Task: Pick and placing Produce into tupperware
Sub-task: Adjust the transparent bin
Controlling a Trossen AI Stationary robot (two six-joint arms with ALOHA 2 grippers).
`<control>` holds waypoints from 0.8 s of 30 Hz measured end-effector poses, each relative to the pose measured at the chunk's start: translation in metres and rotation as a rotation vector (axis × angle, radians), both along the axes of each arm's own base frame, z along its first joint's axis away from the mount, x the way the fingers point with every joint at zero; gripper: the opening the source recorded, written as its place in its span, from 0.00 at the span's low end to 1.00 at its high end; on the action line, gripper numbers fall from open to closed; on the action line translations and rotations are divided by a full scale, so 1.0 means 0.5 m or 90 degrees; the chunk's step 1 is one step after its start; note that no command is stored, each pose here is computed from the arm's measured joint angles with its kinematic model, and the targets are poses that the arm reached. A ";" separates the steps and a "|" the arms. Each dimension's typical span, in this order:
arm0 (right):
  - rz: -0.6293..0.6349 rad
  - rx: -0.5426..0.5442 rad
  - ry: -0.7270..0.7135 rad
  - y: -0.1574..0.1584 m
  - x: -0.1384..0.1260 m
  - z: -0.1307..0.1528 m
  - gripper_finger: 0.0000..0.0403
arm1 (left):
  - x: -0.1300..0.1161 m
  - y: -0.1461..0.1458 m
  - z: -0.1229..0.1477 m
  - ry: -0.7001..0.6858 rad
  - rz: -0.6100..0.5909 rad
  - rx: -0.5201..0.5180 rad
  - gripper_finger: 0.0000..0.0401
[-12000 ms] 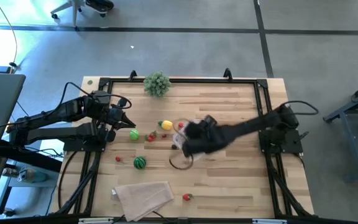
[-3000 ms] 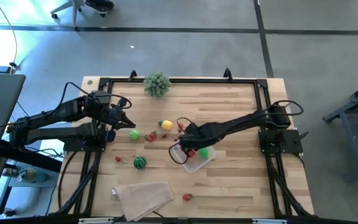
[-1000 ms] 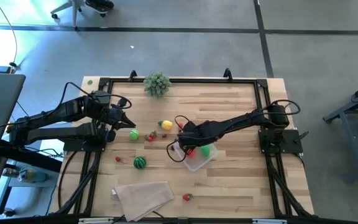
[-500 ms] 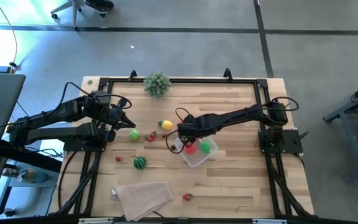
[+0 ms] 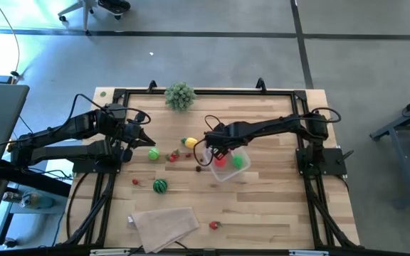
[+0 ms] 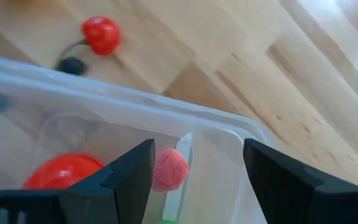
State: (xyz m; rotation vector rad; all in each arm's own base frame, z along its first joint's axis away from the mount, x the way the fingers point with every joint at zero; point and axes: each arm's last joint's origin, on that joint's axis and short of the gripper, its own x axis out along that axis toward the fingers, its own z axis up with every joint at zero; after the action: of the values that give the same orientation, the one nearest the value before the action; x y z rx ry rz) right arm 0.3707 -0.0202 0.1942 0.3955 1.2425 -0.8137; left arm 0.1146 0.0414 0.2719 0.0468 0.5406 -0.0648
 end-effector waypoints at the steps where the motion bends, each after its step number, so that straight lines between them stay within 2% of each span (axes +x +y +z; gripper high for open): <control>1: -0.003 0.000 0.003 -0.003 -0.001 0.000 0.59 | 0.000 0.000 0.000 0.000 0.000 0.000 0.04; 19: -0.034 -0.028 0.027 -0.038 -0.011 0.000 0.59 | 0.000 0.000 0.000 0.000 0.000 0.000 0.04; 24: -0.015 -0.024 0.000 -0.016 -0.007 0.012 0.59 | 0.000 0.000 0.000 0.000 0.000 0.000 0.04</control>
State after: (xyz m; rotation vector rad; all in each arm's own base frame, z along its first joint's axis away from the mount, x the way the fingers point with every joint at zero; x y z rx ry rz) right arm 0.3672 -0.0281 0.2000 0.3796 1.2233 -0.8557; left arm 0.1146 0.0414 0.2719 0.0471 0.5407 -0.0647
